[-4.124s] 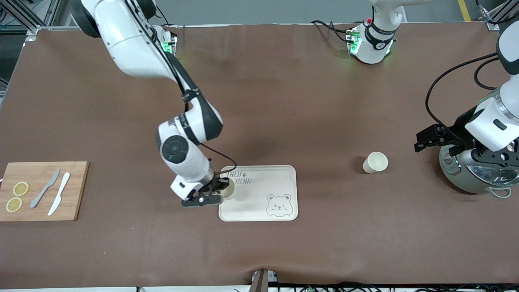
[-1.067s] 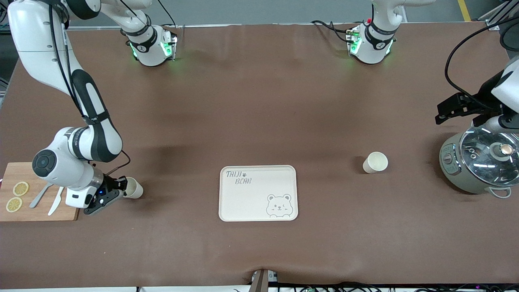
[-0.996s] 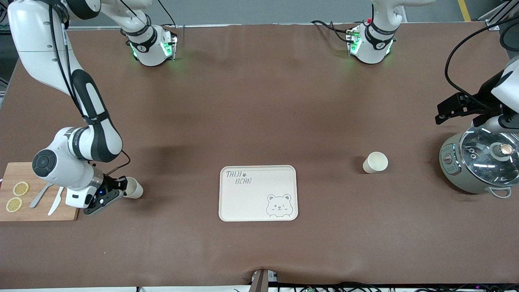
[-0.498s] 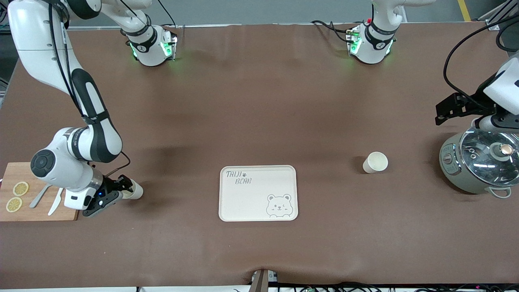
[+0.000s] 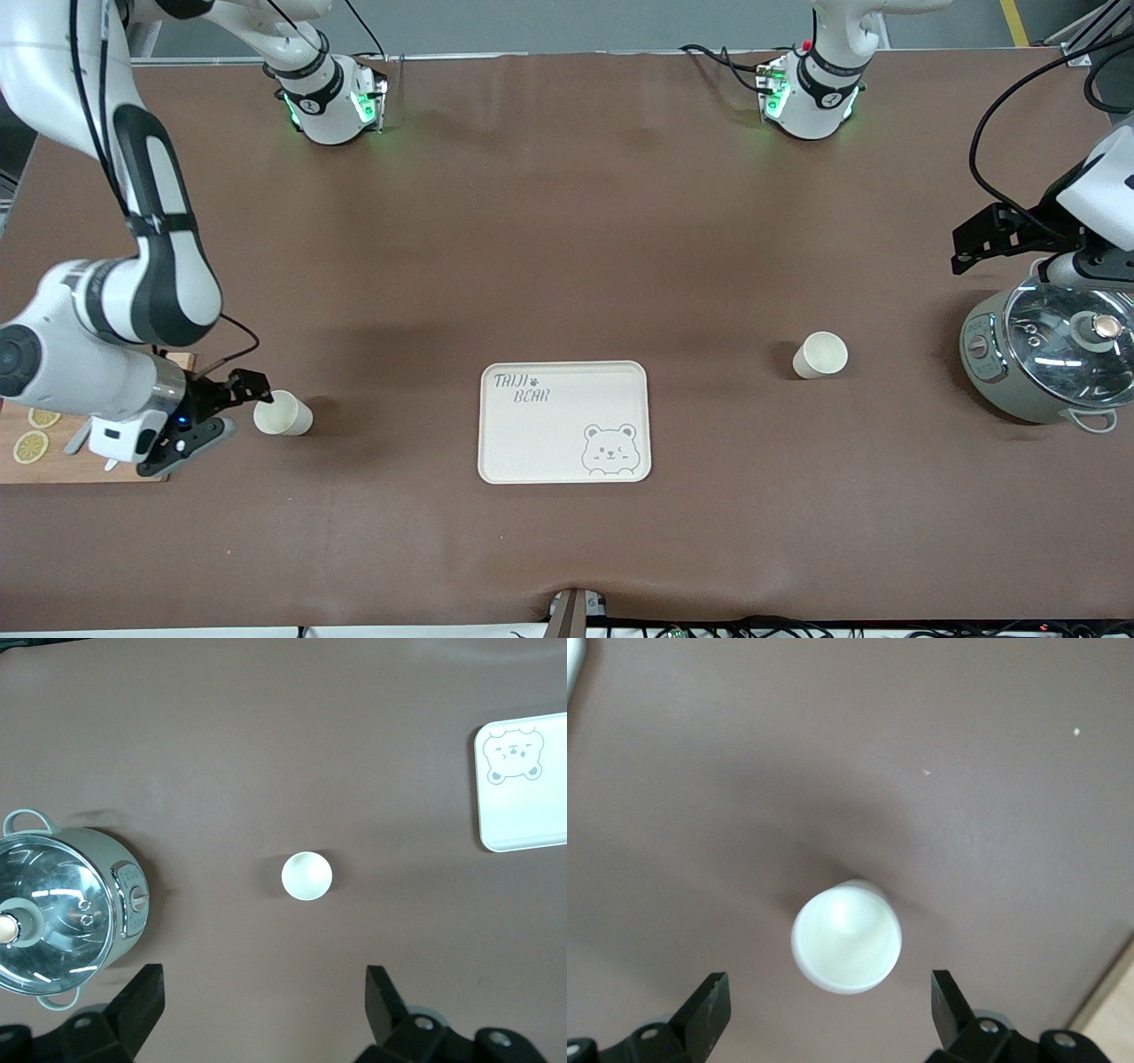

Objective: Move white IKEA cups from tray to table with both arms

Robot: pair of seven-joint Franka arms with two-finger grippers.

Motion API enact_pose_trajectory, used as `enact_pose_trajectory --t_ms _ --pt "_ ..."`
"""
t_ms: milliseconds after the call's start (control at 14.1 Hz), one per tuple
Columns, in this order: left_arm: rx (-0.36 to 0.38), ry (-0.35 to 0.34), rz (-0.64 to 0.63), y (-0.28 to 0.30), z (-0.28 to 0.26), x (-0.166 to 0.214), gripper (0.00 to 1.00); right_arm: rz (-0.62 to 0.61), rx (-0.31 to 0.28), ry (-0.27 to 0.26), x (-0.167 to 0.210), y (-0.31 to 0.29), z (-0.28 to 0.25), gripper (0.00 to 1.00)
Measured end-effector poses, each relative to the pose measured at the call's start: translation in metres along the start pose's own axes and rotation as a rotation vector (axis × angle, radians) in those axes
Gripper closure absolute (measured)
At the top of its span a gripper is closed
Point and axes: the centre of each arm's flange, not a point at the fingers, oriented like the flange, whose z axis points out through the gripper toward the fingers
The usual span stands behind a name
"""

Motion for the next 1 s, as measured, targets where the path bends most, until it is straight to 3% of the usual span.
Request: enact_pose_trajectory --t_ms 213,569,996 --pt "0.000 0.000 0.001 0.001 0.000 0.000 0.00 0.108 0.019 -0.038 -0.019 -0.032 -0.074 0.00" --pt "0.000 0.004 0.003 0.001 0.000 0.001 0.00 0.244 -0.046 -0.078 -0.080 -0.062 -0.188 0.00" --pt "0.002 0.024 -0.010 -0.007 0.001 0.005 0.00 0.362 -0.071 -0.013 -0.181 -0.063 -0.274 0.00"
